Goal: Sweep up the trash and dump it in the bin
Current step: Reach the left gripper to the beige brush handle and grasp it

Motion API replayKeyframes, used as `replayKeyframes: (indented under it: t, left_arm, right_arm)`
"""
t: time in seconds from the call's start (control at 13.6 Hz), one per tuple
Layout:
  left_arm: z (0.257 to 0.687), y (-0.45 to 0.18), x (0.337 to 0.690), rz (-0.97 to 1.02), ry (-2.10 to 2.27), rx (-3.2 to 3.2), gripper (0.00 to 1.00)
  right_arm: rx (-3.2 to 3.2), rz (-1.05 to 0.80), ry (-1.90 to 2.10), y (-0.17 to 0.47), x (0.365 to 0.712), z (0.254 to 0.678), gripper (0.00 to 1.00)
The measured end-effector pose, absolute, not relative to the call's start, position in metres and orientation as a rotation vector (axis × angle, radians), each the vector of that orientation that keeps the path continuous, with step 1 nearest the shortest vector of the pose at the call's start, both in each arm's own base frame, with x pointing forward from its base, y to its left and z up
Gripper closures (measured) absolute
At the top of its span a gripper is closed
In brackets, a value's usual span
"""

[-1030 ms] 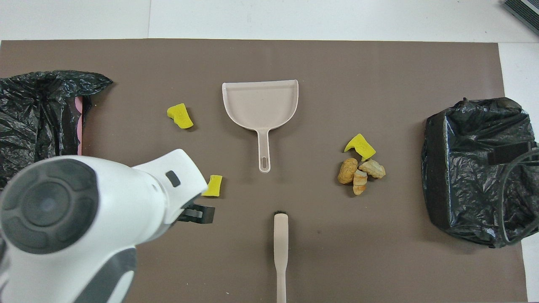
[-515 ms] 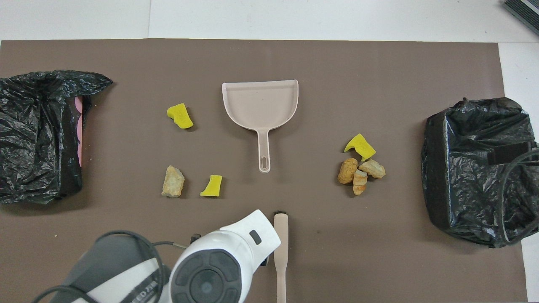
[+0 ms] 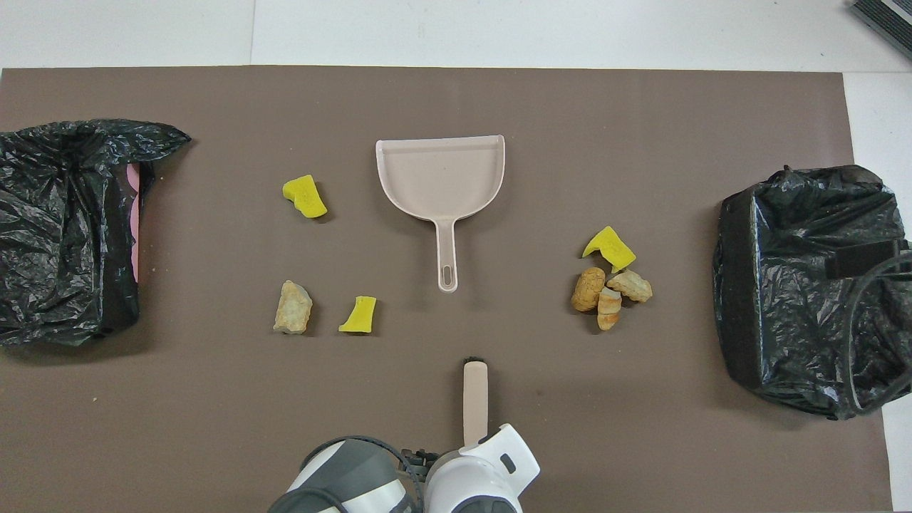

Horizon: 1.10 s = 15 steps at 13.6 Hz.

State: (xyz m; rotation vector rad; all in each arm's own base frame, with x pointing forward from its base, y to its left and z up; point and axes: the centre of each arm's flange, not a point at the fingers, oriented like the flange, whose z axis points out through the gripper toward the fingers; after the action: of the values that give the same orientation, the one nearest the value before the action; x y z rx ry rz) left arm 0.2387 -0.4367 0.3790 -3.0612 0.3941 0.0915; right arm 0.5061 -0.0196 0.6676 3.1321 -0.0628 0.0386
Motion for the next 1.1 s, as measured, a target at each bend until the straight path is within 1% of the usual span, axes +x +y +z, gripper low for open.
replayKeyframes:
  t: [0.37,0.66,0.74,0.81,0.88,0.96,1.03,1.1]
  left_arm:
    - [0.367,-0.441,0.228,0.057,0.376,-3.092,0.0]
    - [0.349,-0.452,0.204,0.085,0.395,-3.061,0.0]
    - [0.347,-0.453,0.202,0.088,0.38,-3.063,0.07]
    - [0.347,-0.453,0.202,0.099,0.358,-3.069,0.07]
    - [0.347,-0.454,0.2,0.115,0.334,-3.077,0.15]
    - [0.347,-0.454,0.2,0.129,0.319,-3.083,0.3]
    - [0.347,-0.454,0.199,0.135,0.312,-3.086,0.4]
    - [0.347,-0.454,0.199,0.141,0.305,-3.088,0.4]
  right_arm:
    - [3.132,0.037,-0.063,-0.02,0.506,0.667,0.0]
    - [3.132,0.037,-0.063,-0.02,0.506,0.667,0.0]
    - [3.132,0.037,-0.063,-0.02,0.506,0.667,0.0]
    - [3.132,0.037,-0.063,-0.02,0.506,0.667,0.0]
    - [3.132,0.036,-0.063,-0.02,0.506,0.667,0.0]
    - [3.132,0.036,-0.063,-0.02,0.506,0.667,0.0]
    - [3.132,0.036,-0.063,-0.02,0.506,0.667,0.0]
    - [3.132,0.036,-0.063,-0.02,0.506,0.667,0.0]
